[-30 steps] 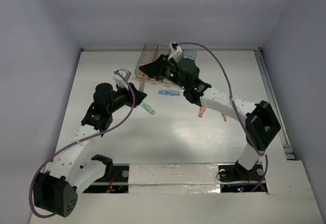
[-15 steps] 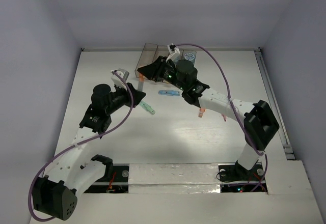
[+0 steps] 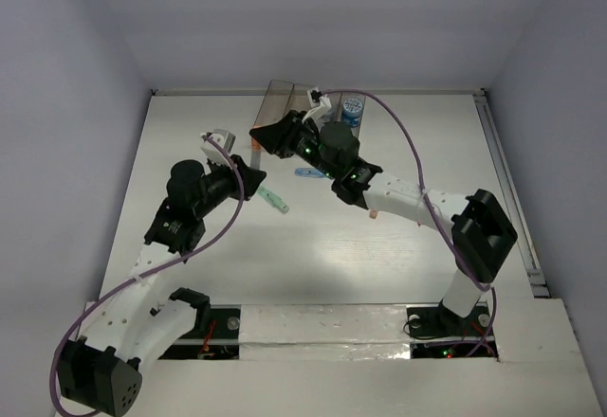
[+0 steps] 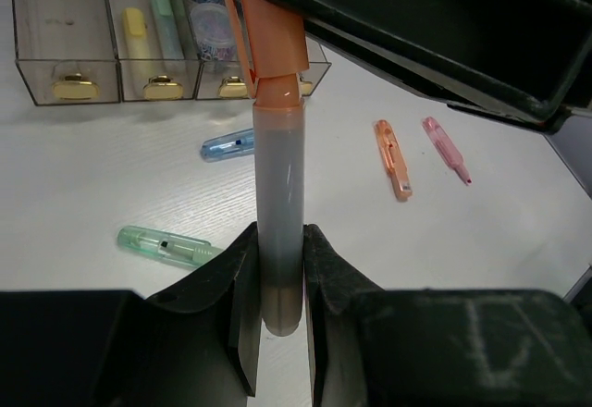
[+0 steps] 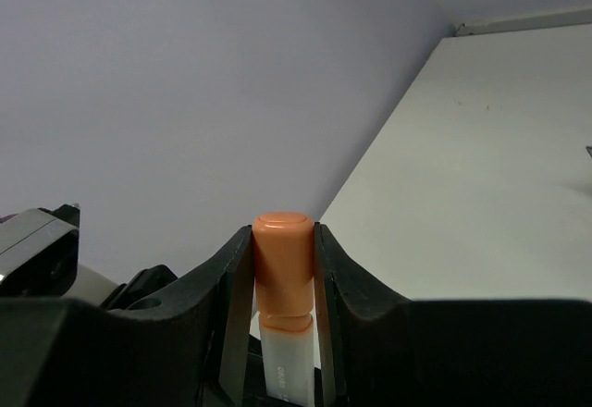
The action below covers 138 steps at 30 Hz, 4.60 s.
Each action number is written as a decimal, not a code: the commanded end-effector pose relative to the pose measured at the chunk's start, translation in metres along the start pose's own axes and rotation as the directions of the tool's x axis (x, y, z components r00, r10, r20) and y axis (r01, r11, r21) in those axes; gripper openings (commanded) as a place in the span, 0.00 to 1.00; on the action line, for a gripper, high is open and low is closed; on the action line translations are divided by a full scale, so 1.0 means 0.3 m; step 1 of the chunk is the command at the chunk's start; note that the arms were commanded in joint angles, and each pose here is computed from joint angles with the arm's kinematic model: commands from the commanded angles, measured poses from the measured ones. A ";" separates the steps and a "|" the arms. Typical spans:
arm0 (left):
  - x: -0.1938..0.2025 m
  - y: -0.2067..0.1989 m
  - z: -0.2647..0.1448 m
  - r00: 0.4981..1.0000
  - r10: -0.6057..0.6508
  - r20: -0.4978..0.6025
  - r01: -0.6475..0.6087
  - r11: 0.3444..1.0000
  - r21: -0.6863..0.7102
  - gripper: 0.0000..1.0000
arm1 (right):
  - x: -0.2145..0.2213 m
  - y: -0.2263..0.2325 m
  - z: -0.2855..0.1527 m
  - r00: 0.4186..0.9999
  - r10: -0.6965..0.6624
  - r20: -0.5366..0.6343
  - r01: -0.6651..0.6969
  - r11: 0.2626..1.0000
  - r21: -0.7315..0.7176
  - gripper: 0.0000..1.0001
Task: Sort the stationery into containers
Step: Close the pen cap on the pen, then place the pen in the storage box.
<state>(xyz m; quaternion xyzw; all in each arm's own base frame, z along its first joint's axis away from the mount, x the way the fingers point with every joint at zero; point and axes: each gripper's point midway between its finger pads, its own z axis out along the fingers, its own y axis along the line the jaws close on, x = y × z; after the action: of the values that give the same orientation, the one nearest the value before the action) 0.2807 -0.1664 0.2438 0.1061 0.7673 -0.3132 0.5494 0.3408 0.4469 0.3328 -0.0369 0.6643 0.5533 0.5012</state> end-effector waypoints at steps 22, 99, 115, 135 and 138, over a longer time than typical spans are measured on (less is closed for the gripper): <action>-0.180 -0.049 -0.086 0.978 0.050 0.203 -0.050 0.999 -0.009 0.00 | 0.102 0.146 -0.042 0.996 -0.081 0.040 0.083 0.996 -0.045 0.01; -0.368 0.071 -0.291 0.892 0.089 0.443 0.008 0.977 -0.213 0.00 | 0.918 0.139 -0.426 0.853 -0.013 -0.521 0.018 1.000 0.005 0.00; -0.244 -0.045 -0.178 0.963 0.001 0.269 -0.021 0.997 0.069 0.58 | 0.176 -0.068 0.007 0.998 -0.055 0.031 0.049 0.981 0.187 0.00; -0.230 -0.032 -0.183 0.968 0.011 0.250 -0.014 1.000 0.009 0.94 | -0.311 -0.879 0.266 0.976 -0.203 0.072 0.143 0.859 0.492 0.00; -0.225 -0.020 -0.175 0.970 0.006 0.243 -0.006 1.000 -0.002 0.94 | -0.338 -0.912 0.303 0.975 -0.211 0.070 0.149 0.854 0.498 0.00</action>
<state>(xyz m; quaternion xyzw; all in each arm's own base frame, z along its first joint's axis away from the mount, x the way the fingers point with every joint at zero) 0.2606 -0.1284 0.2921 0.0620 0.7156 -0.3262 0.6145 0.6084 0.3477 0.2050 0.0928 0.7451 0.3121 0.5820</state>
